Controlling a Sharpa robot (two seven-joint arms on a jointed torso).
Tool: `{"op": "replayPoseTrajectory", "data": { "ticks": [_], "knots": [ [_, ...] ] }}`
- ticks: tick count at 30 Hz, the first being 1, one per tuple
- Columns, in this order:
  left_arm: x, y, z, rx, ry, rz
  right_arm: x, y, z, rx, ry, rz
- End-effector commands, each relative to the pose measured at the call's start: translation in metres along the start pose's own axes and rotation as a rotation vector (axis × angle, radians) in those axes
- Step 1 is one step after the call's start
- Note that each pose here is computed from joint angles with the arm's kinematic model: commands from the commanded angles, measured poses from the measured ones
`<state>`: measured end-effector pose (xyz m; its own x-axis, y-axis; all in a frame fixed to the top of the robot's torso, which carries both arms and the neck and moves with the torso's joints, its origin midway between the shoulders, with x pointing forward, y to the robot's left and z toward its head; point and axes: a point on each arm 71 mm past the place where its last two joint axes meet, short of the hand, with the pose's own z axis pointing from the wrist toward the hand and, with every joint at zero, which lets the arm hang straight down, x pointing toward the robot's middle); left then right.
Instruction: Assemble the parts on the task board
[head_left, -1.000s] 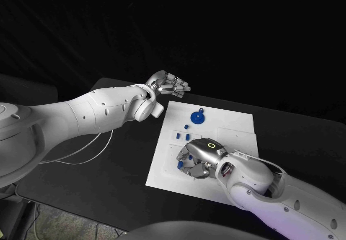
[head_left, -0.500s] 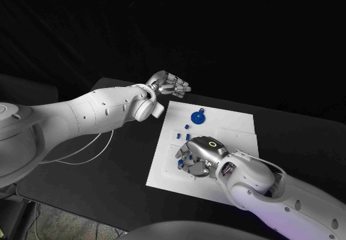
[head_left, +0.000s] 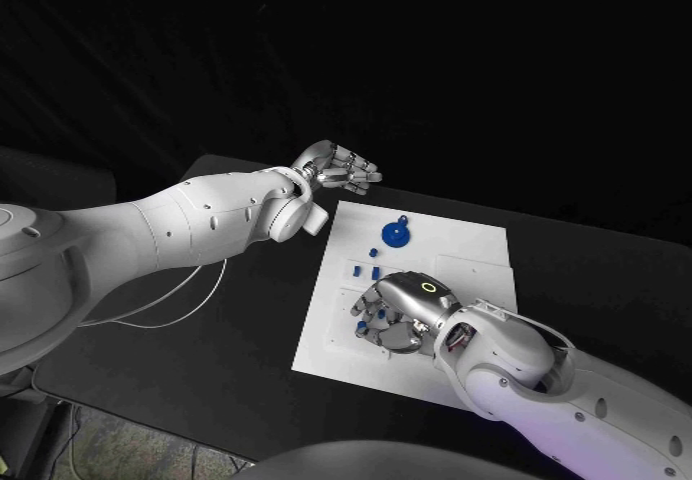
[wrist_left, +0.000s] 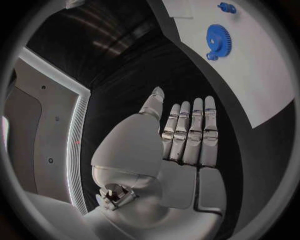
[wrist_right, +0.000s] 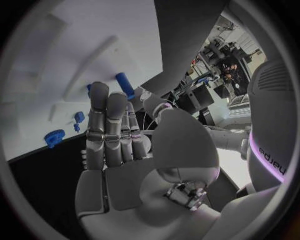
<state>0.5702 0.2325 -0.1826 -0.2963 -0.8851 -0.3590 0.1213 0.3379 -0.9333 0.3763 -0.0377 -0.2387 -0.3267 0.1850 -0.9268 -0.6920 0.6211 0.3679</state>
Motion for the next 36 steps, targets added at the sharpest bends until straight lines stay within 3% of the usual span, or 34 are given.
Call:
{"op": "replayPoseTrajectory", "data": {
  "ticks": [1,11,18,23,31,33,36],
  "knots": [
    [0.002,-0.0005,0.0001,0.004,0.013,-0.01,0.0,0.002,-0.001,-0.014,-0.005,0.016],
    [0.001,-0.0001,-0.0002,0.003,0.012,-0.01,-0.006,-0.002,-0.009,0.002,-0.034,0.082],
    [-0.0015,0.0008,-0.0011,0.001,0.006,-0.008,-0.023,-0.016,-0.018,0.05,-0.066,0.2],
    [-0.0029,0.0013,-0.0021,0.0,0.004,-0.009,-0.044,-0.038,-0.028,0.124,-0.082,0.284],
    [-0.0043,0.0037,-0.0073,-0.011,-0.018,-0.061,-0.068,-0.109,-0.061,0.355,-0.146,0.464],
    [-0.005,0.0044,-0.0087,-0.014,-0.022,-0.073,-0.069,-0.124,-0.069,0.406,-0.12,0.495],
    [-0.0077,0.0063,-0.0121,-0.026,-0.024,-0.095,-0.068,-0.147,-0.082,0.465,-0.015,0.511]
  ]
}}
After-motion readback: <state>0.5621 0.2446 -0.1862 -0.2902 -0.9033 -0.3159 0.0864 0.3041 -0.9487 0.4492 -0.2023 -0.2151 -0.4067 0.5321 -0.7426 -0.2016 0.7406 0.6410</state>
